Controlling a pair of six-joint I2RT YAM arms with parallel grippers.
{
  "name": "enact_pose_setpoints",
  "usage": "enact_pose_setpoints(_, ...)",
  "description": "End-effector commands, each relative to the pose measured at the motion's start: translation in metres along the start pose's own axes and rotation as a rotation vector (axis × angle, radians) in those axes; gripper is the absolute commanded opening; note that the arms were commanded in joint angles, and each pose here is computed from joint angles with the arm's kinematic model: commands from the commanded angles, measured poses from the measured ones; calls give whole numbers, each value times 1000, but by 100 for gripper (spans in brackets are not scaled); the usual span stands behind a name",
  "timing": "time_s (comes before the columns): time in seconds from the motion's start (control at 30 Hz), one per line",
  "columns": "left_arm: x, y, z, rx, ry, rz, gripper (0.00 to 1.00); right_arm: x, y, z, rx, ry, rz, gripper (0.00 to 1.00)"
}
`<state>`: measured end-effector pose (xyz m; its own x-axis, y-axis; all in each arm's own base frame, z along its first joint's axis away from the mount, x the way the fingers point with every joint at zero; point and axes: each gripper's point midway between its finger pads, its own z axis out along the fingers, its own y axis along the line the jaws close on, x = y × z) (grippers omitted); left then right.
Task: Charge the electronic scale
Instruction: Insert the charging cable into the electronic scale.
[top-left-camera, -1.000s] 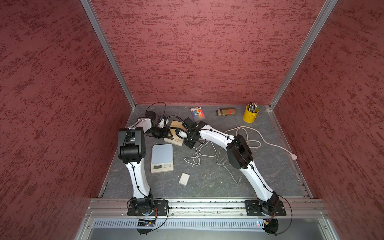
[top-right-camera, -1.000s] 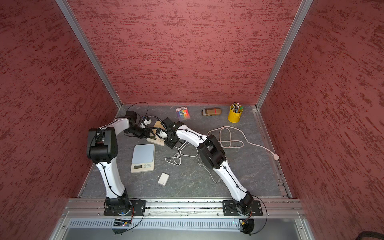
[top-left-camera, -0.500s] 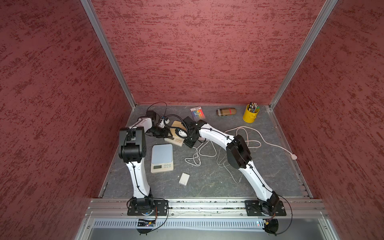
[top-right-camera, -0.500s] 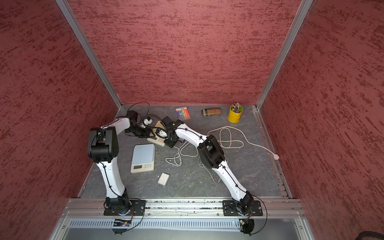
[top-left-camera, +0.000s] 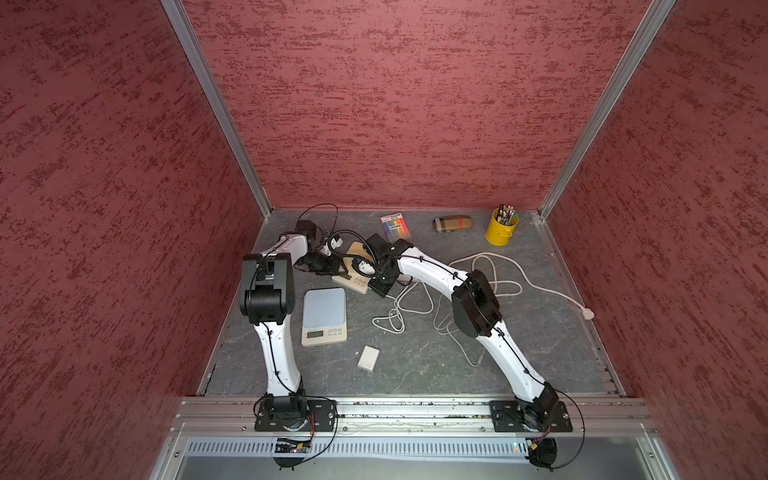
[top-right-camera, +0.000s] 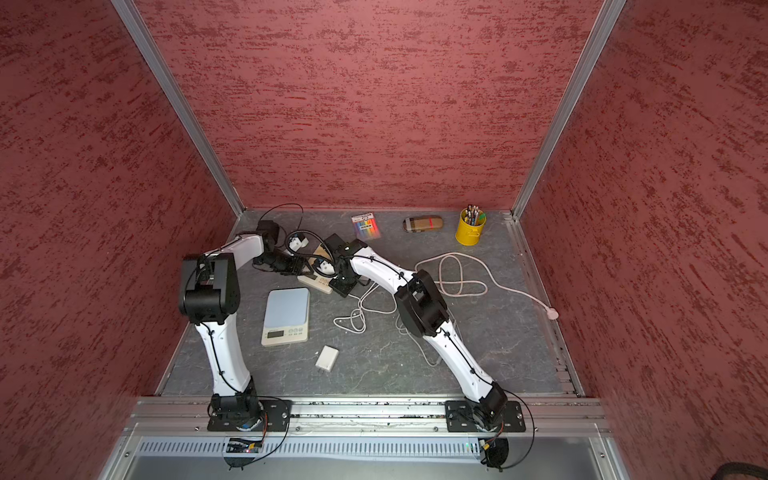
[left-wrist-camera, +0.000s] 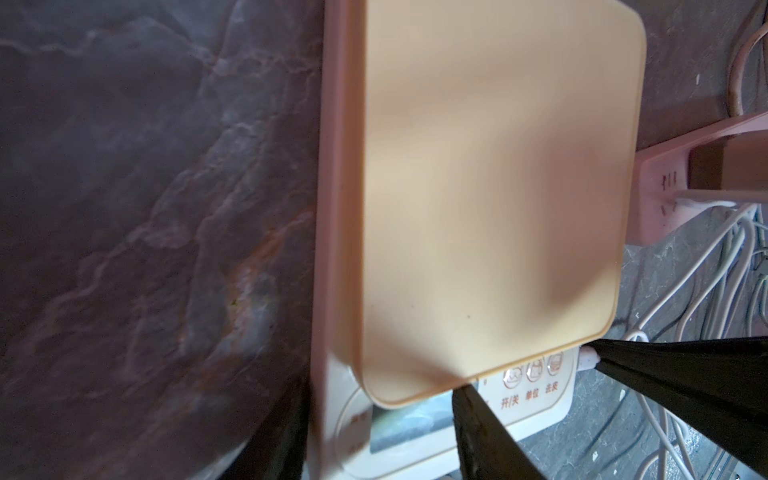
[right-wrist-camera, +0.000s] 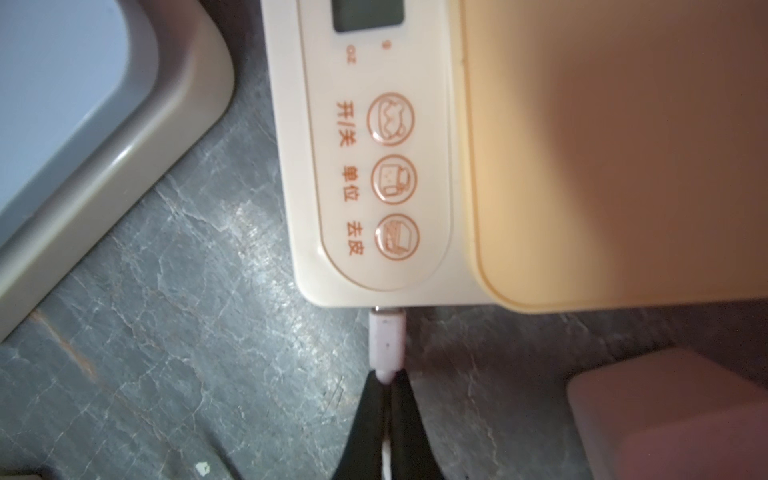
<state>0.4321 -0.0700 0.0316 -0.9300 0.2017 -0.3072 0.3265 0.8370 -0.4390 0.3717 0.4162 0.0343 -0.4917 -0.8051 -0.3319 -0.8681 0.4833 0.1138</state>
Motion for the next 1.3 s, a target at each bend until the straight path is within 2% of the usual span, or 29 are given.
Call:
enact_pose_setpoints(0.0, 45, -67, 28, 258, 176, -114, 55, -91, 5, -27, 9, -348, -67, 0)
enact_pose_setpoints(0.2, 41, -62, 30, 233, 170, -151, 55, -103, 1, -30, 21, -392, -76, 0)
enact_pose_setpoints(0.37, 17, -30, 17, 123, 76, -208, 56, -105, -14, -27, 28, -414, -59, 0)
enact_pose_setpoints(0.7, -12, 29, -16, -113, -23, -226, 66, -89, -23, -24, 69, -360, -39, 30)
enact_pose_setpoints(0.87, -23, 44, -40, -181, -89, -212, 69, -83, -20, -47, 83, -384, -16, 45)
enact_pose_setpoints(1.07, -32, 31, -64, -193, -148, -180, 70, -95, -11, -105, 90, -491, 43, 51)
enact_pose_setpoints(1.27, -23, -21, -78, -192, -168, -101, 71, -83, -10, -162, 138, -600, 203, 52)
